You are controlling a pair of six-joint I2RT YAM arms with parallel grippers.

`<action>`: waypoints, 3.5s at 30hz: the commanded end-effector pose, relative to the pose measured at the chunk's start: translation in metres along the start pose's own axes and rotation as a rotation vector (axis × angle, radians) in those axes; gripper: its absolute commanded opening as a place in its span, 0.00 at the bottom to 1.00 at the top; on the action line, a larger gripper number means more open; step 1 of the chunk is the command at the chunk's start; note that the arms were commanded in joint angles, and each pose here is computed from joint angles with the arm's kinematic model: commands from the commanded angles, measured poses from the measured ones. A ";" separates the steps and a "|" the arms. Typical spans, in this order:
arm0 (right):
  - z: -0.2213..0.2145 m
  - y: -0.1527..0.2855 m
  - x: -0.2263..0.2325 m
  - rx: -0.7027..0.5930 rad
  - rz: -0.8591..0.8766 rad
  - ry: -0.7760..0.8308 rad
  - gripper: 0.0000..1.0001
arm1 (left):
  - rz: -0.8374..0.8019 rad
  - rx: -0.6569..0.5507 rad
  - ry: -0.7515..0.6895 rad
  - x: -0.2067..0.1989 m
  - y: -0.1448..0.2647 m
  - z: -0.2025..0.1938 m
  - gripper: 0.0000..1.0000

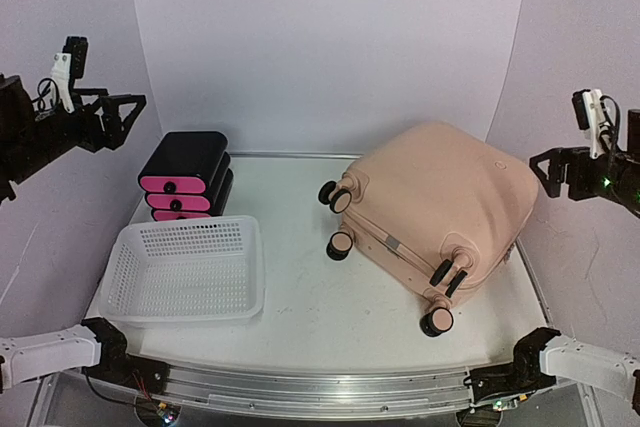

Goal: Open, take out, and arrange the luggage

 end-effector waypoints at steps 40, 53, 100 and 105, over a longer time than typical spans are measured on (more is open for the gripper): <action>-0.102 -0.023 0.016 0.397 0.126 -0.436 0.98 | -0.678 0.286 0.067 -0.528 -0.129 -0.235 0.99; -0.108 -0.020 0.017 0.406 0.122 -0.437 0.98 | -0.505 0.199 0.060 -0.510 -0.167 -0.219 0.70; -0.118 -0.033 0.022 0.495 0.149 -0.436 0.98 | -0.788 0.371 0.113 -0.459 -0.169 -0.224 0.97; -0.123 -0.033 0.022 0.502 0.146 -0.446 0.98 | -0.738 0.390 0.099 -0.464 -0.185 -0.235 0.82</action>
Point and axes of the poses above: each gripper's point midway between its finger pads, its own y axis back along the fingers, its own x axis along the line the jaws close on, z = x × y, the point moved 2 cm from there along y, back along the fingers
